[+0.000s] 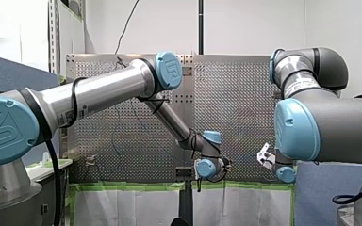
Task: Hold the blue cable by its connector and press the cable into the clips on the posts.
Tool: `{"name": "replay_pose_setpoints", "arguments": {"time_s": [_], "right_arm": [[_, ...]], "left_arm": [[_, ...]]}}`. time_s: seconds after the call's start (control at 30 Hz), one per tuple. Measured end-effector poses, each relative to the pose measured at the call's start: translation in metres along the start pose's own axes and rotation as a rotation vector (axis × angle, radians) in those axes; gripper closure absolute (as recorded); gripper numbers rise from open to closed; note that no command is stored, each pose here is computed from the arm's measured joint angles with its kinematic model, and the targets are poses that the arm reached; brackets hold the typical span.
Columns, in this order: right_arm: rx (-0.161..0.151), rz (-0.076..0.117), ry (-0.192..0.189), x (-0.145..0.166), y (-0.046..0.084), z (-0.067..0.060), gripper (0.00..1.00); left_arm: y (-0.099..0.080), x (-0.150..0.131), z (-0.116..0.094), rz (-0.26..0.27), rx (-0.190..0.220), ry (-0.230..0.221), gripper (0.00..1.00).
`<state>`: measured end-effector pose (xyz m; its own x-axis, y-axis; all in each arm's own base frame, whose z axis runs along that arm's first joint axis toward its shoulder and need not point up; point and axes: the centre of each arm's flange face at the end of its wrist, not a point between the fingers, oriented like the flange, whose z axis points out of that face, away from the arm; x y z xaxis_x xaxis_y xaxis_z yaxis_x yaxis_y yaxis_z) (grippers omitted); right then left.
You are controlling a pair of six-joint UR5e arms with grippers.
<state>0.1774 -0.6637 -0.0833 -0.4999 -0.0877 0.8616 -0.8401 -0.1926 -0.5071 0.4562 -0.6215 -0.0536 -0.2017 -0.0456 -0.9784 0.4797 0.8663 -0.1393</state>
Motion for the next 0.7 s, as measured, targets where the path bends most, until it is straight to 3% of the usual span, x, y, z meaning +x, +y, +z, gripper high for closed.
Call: {"name": "replay_pose_setpoints", "arguments": {"time_s": [0.7], "right_arm": [[-0.002,0.001,-0.006,-0.0018,0.0002,-0.0009,1.00]], "left_arm": [[0.0033,0.0026,-0.0027,0.011,-0.012,0.024,0.00]]}}
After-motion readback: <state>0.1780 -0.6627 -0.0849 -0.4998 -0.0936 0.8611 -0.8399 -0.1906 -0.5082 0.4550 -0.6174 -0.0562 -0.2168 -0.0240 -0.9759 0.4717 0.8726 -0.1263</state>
